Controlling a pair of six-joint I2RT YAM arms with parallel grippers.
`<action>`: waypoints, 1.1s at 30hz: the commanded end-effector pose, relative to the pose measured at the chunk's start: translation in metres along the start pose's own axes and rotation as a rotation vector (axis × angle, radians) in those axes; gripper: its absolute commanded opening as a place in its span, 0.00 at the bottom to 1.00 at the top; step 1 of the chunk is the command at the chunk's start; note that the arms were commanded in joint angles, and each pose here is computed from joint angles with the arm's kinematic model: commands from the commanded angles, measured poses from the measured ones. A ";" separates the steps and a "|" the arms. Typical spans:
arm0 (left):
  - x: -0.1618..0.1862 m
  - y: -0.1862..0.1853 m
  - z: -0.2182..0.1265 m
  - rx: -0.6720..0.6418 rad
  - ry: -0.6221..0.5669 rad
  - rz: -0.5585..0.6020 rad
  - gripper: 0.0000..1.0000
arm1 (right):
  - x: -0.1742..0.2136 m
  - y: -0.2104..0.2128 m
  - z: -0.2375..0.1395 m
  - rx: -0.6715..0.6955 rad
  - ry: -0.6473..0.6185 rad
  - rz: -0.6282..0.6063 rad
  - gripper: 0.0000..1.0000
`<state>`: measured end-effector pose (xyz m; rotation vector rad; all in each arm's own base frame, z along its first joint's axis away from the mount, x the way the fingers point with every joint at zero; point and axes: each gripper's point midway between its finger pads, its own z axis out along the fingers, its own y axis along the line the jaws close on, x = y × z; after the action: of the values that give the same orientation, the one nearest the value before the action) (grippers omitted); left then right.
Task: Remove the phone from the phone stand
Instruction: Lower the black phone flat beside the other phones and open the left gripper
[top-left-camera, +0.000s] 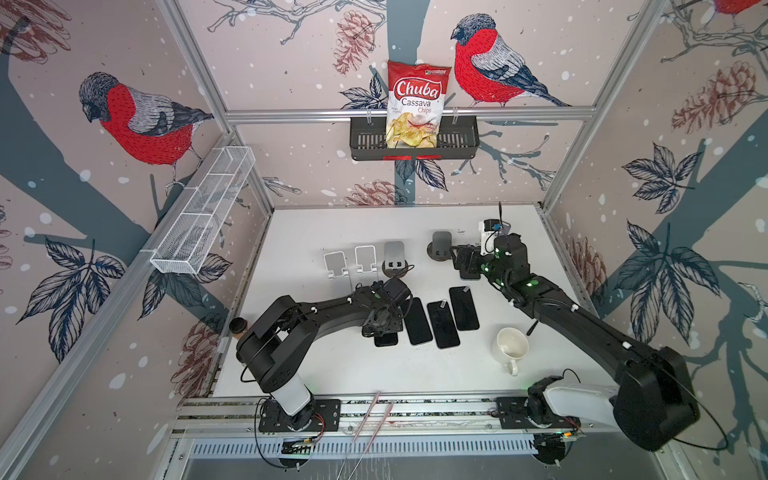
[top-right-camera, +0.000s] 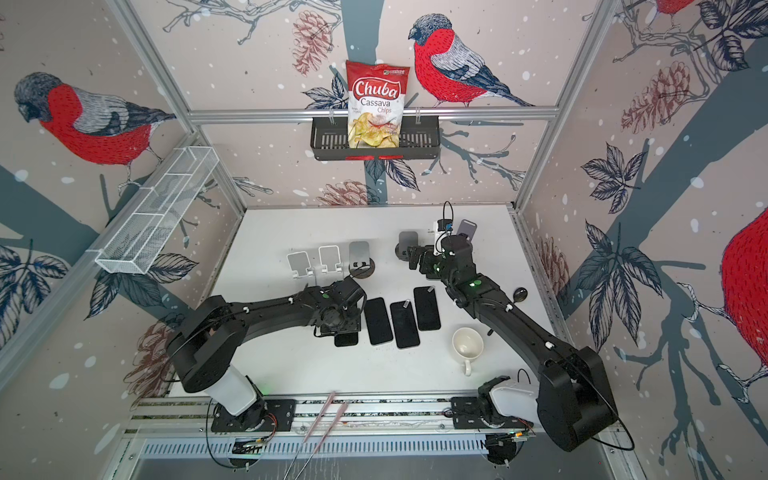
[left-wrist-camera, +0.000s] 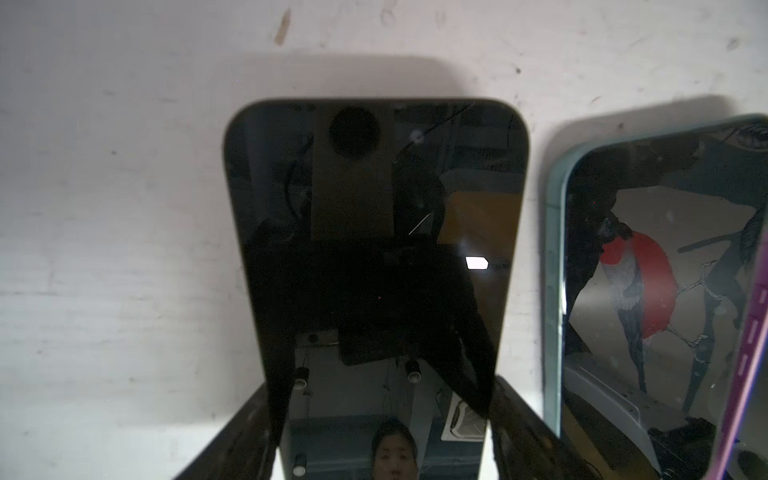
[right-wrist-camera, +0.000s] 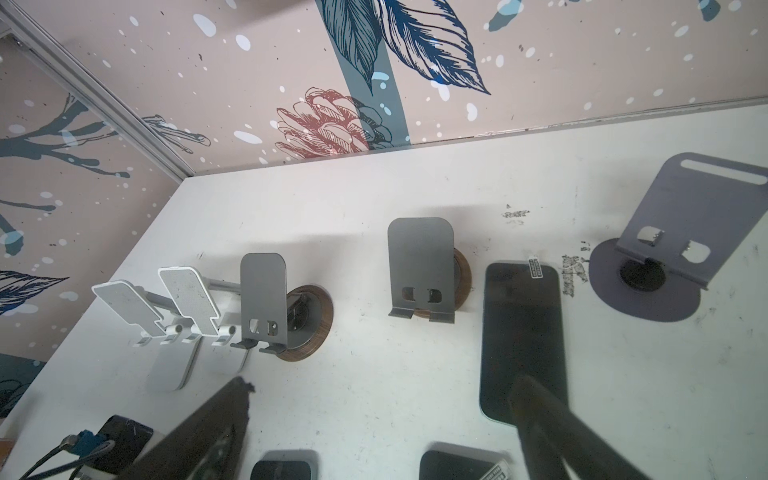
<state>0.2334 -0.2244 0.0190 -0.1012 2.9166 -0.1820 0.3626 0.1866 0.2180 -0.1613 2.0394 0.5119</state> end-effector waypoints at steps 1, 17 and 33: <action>0.006 0.002 0.004 -0.013 0.035 0.007 0.63 | -0.004 0.002 0.000 -0.012 -0.018 0.001 0.99; 0.016 0.003 0.017 -0.034 0.100 0.022 0.65 | -0.005 -0.001 0.000 -0.005 -0.021 0.004 0.99; 0.015 -0.001 0.019 -0.039 0.110 0.023 0.69 | -0.008 -0.003 -0.003 0.001 -0.031 0.005 0.99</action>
<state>0.2332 -0.2235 0.0088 -0.0798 2.9682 -0.0938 0.3642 0.1813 0.2163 -0.1481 2.0425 0.5019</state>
